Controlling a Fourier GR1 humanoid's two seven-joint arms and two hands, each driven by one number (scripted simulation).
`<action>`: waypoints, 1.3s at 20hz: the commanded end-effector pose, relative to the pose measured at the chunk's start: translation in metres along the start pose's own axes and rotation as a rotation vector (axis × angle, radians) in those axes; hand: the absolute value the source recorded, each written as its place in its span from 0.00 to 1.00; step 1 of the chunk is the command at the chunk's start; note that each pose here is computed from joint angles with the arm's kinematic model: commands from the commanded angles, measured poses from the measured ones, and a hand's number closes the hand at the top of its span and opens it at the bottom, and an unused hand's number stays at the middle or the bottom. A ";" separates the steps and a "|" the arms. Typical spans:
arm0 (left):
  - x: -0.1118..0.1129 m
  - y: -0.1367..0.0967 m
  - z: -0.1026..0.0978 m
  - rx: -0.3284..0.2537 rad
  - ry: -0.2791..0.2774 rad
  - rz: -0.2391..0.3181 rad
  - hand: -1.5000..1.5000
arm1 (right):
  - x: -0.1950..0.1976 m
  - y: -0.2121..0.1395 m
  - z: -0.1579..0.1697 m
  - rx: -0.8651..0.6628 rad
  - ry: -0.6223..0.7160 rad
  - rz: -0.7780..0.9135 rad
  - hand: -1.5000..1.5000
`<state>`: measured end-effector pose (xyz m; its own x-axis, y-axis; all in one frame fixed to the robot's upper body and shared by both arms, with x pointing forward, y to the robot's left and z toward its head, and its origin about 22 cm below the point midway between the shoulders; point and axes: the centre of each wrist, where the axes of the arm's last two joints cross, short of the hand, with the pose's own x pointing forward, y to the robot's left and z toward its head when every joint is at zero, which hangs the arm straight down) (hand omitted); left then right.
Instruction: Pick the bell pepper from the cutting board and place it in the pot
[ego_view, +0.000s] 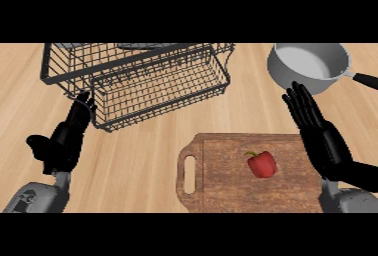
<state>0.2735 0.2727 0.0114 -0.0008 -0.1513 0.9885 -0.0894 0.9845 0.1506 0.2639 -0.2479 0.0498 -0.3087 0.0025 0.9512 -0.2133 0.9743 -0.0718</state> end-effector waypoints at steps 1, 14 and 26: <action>0.009 0.025 0.014 0.024 -0.007 -0.057 0.50 | 0.011 -0.038 0.012 -0.084 0.047 0.057 1.00; -0.003 0.089 0.038 0.115 0.180 -0.239 0.50 | 0.020 -0.053 0.108 -0.381 -0.110 0.944 0.00; 0.005 0.059 0.032 0.075 0.162 -0.233 0.50 | 0.105 0.009 0.099 -0.131 0.227 1.089 0.00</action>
<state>0.2309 0.3334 0.0208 0.1903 -0.3469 0.9184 -0.1530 0.9136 0.3768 0.1429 -0.2862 0.0952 -0.1377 0.8648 0.4829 0.2382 0.5021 -0.8313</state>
